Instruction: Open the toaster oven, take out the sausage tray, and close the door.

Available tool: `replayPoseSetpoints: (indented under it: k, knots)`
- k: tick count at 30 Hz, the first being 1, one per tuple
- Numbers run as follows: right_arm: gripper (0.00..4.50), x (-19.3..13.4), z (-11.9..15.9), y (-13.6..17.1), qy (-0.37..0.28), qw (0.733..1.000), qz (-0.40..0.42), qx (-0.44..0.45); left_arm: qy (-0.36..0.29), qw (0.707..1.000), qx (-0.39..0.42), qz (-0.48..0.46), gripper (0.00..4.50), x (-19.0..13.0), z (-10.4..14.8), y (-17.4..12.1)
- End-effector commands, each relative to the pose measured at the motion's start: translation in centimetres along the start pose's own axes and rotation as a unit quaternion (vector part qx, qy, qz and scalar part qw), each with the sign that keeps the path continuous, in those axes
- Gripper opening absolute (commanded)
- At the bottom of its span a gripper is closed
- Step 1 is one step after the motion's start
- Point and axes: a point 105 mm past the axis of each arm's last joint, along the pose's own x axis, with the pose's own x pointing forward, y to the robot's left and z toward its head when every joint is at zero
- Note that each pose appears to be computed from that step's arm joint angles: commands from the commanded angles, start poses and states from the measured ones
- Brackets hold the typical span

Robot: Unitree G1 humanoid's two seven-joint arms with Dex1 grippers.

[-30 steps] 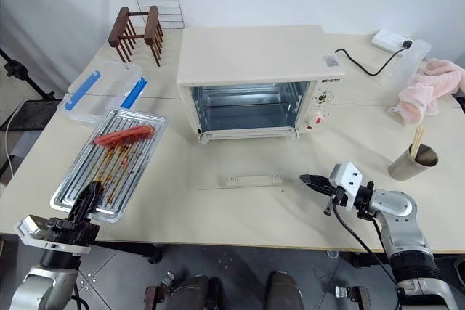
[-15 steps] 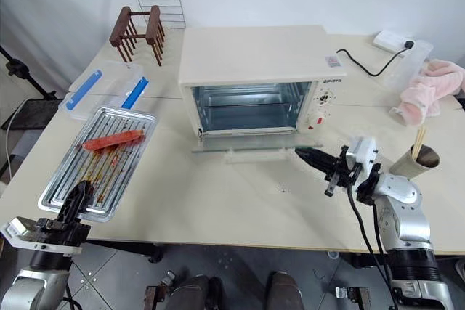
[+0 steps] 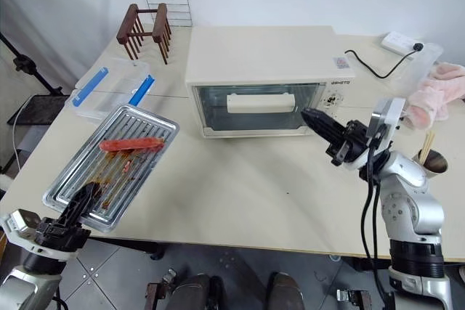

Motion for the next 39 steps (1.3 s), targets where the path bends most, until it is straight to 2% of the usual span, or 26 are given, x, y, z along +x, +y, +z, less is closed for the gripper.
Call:
replayPoseSetpoints:
  k: [1, 5, 10, 11, 12, 17, 21, 24, 30, 39]
  knots:
    - [0.92, -2.1, 0.1, 2.0, 0.040, 0.997, 0.038, -0.049, 0.079, 0.996, -0.026, -0.021, 0.00, 0.7, -1.5, -0.3]
    - [2.31, -4.1, -0.5, 3.1, 0.076, 0.994, 0.049, -0.066, 0.136, 0.989, -0.054, -0.022, 0.00, 1.6, -2.5, 0.4]
    - [4.05, -6.6, -0.6, 2.8, 0.102, 0.991, 0.010, -0.084, 0.222, 0.972, -0.080, -0.015, 0.00, 3.3, -4.5, 1.0]
    - [4.34, -7.1, -0.6, 2.7, 0.107, 0.990, 0.001, -0.089, 0.242, 0.967, -0.085, -0.013, 0.00, 3.7, -5.0, 1.2]
    - [4.46, -7.5, -0.6, 2.7, 0.111, 0.990, -0.005, -0.092, 0.256, 0.962, -0.089, -0.011, 0.00, 4.2, -5.5, 1.3]
    - [4.46, -8.9, -0.7, 3.3, 0.127, 0.987, -0.028, -0.095, 0.306, 0.947, -0.094, 0.008, 0.00, 6.8, -7.0, 2.4]
    - [4.46, -10.2, -0.6, 4.2, 0.143, 0.984, -0.045, -0.093, 0.370, 0.926, -0.074, 0.026, 0.00, 9.9, -9.3, 3.0]
    - [4.46, -10.8, -0.6, 4.8, 0.151, 0.983, -0.050, -0.087, 0.404, 0.912, -0.062, 0.038, 0.00, 10.9, -10.3, 3.4]
    - [4.46, -12.2, -0.9, 6.6, 0.170, 0.981, -0.052, -0.071, 0.492, 0.869, -0.040, 0.047, 0.00, 13.1, -14.2, 3.6]
    - [4.46, -13.0, -1.1, 7.6, 0.181, 0.978, -0.073, -0.074, 0.530, 0.843, -0.034, 0.087, 0.00, 15.0, -17.2, 5.6]
